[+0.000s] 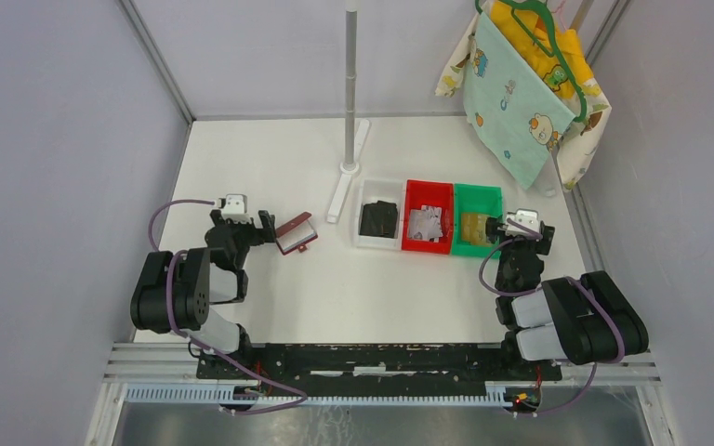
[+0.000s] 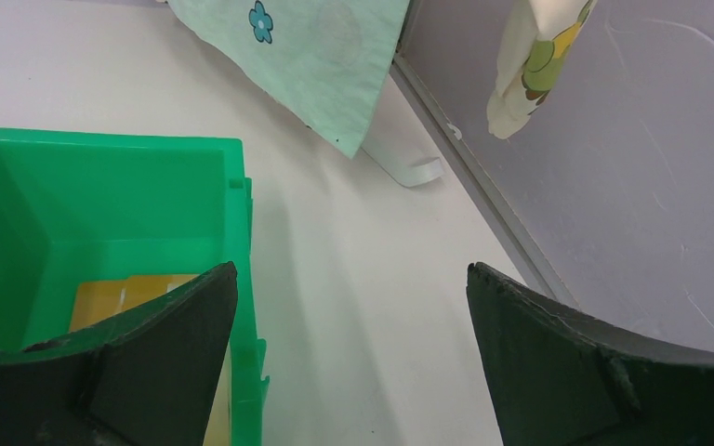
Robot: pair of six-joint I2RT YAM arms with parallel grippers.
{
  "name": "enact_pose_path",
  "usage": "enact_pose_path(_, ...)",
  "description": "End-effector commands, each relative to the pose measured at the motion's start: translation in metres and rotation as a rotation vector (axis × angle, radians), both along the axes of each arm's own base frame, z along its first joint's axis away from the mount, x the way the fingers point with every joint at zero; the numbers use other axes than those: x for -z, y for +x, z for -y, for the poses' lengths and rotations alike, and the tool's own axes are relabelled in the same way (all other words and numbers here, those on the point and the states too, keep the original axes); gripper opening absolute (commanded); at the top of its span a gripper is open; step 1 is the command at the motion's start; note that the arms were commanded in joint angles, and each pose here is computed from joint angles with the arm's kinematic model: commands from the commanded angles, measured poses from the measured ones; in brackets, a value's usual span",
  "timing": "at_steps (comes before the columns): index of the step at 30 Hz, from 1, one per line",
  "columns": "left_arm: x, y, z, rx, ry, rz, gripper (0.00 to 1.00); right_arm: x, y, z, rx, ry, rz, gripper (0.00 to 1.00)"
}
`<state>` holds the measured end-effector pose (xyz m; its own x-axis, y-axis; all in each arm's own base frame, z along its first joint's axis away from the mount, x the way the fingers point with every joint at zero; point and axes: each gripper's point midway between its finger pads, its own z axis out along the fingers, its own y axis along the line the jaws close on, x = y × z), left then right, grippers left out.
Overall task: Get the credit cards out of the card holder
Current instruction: Reset both arms
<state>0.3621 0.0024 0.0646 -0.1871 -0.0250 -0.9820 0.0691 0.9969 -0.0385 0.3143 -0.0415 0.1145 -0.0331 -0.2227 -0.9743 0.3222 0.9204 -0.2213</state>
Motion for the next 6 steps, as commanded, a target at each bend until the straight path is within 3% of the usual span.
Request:
enact_pose_path(1,-0.0241,0.0122,-0.008,-0.02,0.048,0.094,1.0,0.0274,-0.028,0.0027,-0.016,0.002,-0.07,0.98)
enact_pose_path(6,-0.0241,0.0122,-0.008,-0.02,0.049,0.094,1.0,0.0274,-0.028,0.0028,-0.02,0.004,-0.069,0.98)
